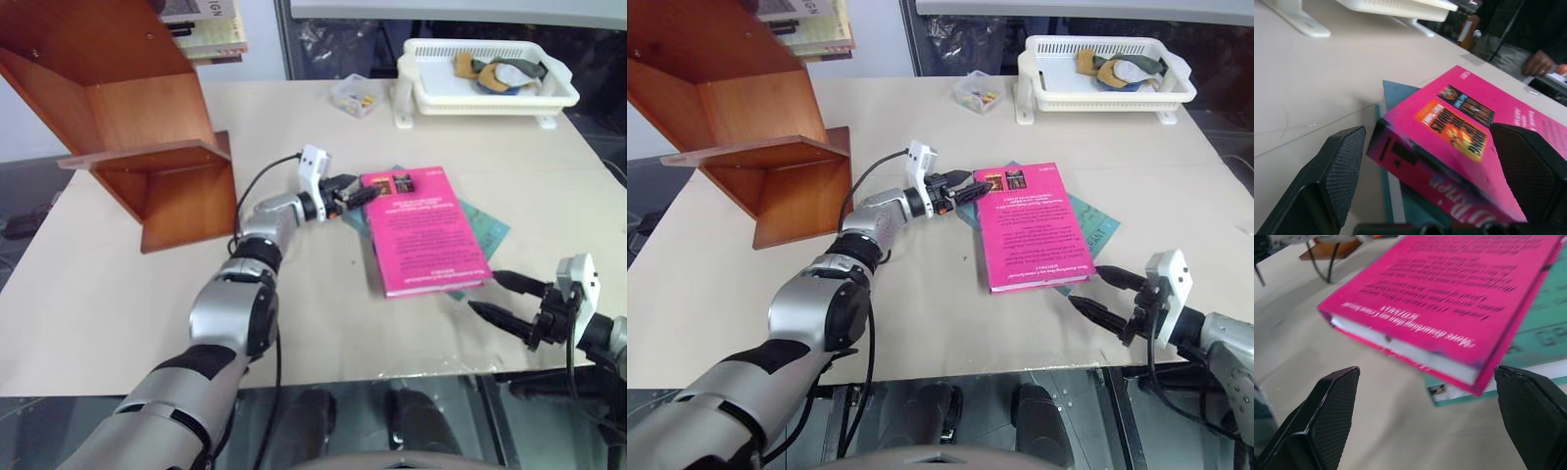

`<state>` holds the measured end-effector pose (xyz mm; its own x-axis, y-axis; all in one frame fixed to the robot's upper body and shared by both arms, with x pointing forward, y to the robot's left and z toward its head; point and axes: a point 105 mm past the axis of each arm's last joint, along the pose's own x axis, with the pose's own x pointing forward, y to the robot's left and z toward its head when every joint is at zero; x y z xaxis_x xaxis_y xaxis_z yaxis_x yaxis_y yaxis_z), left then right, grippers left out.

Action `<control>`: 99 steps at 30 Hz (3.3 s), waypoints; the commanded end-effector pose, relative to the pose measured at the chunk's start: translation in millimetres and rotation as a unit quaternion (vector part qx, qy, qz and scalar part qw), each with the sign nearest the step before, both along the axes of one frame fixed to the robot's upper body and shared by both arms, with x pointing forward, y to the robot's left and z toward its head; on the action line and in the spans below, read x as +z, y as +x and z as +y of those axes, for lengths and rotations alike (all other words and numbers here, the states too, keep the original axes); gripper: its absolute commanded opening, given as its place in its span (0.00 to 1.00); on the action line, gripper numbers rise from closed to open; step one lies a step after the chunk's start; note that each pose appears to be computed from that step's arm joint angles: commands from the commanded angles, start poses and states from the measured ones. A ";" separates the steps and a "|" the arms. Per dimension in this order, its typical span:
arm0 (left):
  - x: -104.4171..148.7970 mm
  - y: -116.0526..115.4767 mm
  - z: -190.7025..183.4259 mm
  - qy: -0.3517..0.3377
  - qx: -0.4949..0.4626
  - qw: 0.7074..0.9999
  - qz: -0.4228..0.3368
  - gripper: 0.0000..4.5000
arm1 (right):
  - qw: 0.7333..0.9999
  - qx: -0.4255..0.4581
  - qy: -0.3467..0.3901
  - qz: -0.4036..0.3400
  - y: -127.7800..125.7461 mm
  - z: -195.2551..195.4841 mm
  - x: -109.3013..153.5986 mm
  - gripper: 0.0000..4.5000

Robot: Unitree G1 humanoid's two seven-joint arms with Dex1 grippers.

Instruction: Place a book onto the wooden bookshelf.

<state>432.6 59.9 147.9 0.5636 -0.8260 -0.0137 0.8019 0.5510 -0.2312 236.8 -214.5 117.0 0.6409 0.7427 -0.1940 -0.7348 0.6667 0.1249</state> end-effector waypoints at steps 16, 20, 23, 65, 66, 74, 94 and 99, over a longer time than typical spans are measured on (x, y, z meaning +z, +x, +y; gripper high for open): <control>20.2 1.0 -19.4 0.013 -0.018 0.998 -0.056 0.99 | 1.000 -0.001 0.002 -0.018 -3.3 2.6 6.3 1.00; 22.4 -0.4 -20.0 0.014 -0.029 0.997 -0.063 0.99 | 1.000 -0.002 0.002 -0.018 -3.7 3.0 5.9 1.00; 24.2 -2.8 -18.4 0.016 -0.043 0.996 -0.072 0.99 | 1.000 -0.004 0.003 -0.019 -4.3 3.1 5.7 1.00; 7.1 -115.2 37.2 0.104 -0.135 0.978 -0.117 0.99 | 0.995 -0.066 -0.057 -0.038 23.9 -24.8 0.7 1.00; 6.3 -118.3 39.1 0.113 -0.134 0.977 -0.121 0.99 | 0.997 -0.048 -0.052 -0.030 18.5 -20.9 1.2 1.00; -0.7 -123.9 50.5 0.131 -0.110 0.979 -0.113 0.99 | 0.996 -0.044 -0.075 -0.029 27.5 -14.1 -5.3 1.00; -2.8 -126.6 56.2 0.142 -0.091 0.980 -0.108 0.99 | 0.979 -0.139 -0.143 -0.046 59.7 -47.5 -17.0 1.00; -3.5 -126.1 57.8 0.144 -0.087 0.980 -0.107 0.99 | 0.983 -0.119 -0.122 -0.075 56.7 -50.0 8.7 1.00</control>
<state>310.0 121.2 133.7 0.4442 -0.8777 -0.1798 0.8955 0.4413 0.0583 296.9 -258.6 112.4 0.8242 0.5025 -0.2612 -0.5493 0.8216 -0.1524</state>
